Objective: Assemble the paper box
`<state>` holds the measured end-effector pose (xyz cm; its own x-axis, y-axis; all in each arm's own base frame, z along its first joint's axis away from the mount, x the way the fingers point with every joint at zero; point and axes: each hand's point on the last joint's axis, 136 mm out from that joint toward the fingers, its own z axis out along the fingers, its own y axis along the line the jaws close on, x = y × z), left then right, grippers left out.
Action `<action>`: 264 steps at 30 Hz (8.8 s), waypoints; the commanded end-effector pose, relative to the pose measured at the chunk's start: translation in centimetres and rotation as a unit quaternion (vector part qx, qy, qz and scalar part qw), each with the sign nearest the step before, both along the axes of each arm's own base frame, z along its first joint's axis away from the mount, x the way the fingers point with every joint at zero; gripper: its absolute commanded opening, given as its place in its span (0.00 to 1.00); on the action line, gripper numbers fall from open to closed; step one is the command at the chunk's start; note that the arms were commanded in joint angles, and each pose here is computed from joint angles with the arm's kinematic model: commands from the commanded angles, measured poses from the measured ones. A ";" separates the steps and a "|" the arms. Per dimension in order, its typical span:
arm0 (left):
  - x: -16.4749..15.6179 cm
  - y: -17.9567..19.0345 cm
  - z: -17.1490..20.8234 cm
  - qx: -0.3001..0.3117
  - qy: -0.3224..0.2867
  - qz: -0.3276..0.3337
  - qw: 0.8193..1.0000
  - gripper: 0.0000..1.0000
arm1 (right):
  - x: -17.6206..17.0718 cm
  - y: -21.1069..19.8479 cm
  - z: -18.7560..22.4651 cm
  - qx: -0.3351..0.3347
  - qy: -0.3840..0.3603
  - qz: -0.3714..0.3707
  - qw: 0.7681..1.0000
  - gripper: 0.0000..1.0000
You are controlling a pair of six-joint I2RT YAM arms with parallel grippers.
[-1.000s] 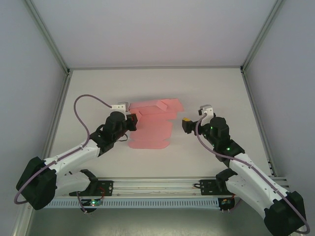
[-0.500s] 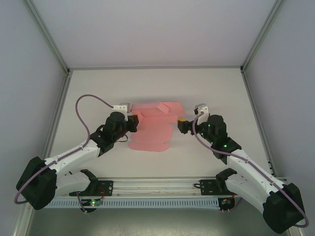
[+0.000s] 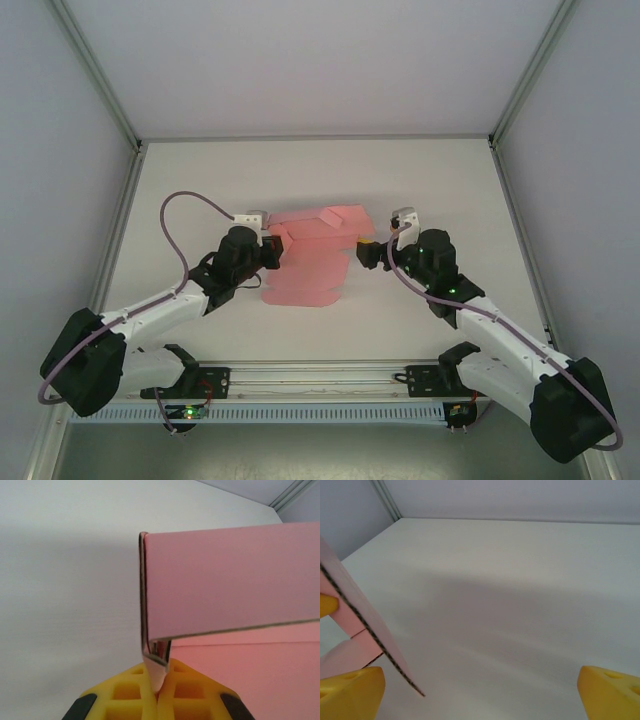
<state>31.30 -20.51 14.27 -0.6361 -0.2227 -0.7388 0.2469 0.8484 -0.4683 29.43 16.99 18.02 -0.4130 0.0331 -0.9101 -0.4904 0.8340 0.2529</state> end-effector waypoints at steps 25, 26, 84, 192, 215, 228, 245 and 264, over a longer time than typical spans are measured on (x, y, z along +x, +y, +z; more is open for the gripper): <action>0.6 -4.9 4.7 -0.125 -0.038 -0.084 0.988 0.00 | 1.8 4.2 -0.7 -0.045 -0.037 -0.005 0.998 0.98; 0.6 -5.0 4.8 -0.126 -0.037 -0.087 0.987 0.00 | 2.0 4.2 -0.9 -0.048 -0.036 -0.010 0.998 0.98; 0.4 -1.8 1.1 -0.027 0.000 -0.042 0.999 0.00 | 0.3 3.2 5.2 -0.078 -0.028 0.099 0.992 0.08; 0.4 -1.0 1.9 -0.025 -0.010 -0.021 0.999 0.00 | 1.4 -3.8 2.6 -0.292 0.058 -0.144 0.944 0.13; 0.1 -1.2 1.9 -0.022 -0.018 -0.037 0.999 0.00 | 0.9 -3.8 7.2 -0.210 -0.001 -0.104 0.972 0.41; -0.5 -1.4 2.8 -0.029 -0.029 -0.052 0.998 0.00 | 2.1 -6.1 4.0 -0.098 0.058 -0.033 0.993 0.58; 0.3 -1.8 1.6 -0.018 -0.010 -0.048 0.999 0.00 | -2.3 3.0 5.2 -0.031 0.032 0.202 0.978 0.62; 0.5 -1.7 1.5 -0.018 -0.008 -0.043 0.999 0.00 | -5.5 6.2 2.2 -0.083 0.064 0.290 0.951 0.62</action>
<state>30.67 -22.11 13.95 -0.6804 -0.1646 -0.7141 0.3173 0.8122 -0.4896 25.05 22.69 20.08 -0.4508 -0.3446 -0.8234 -0.8280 0.5060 0.2415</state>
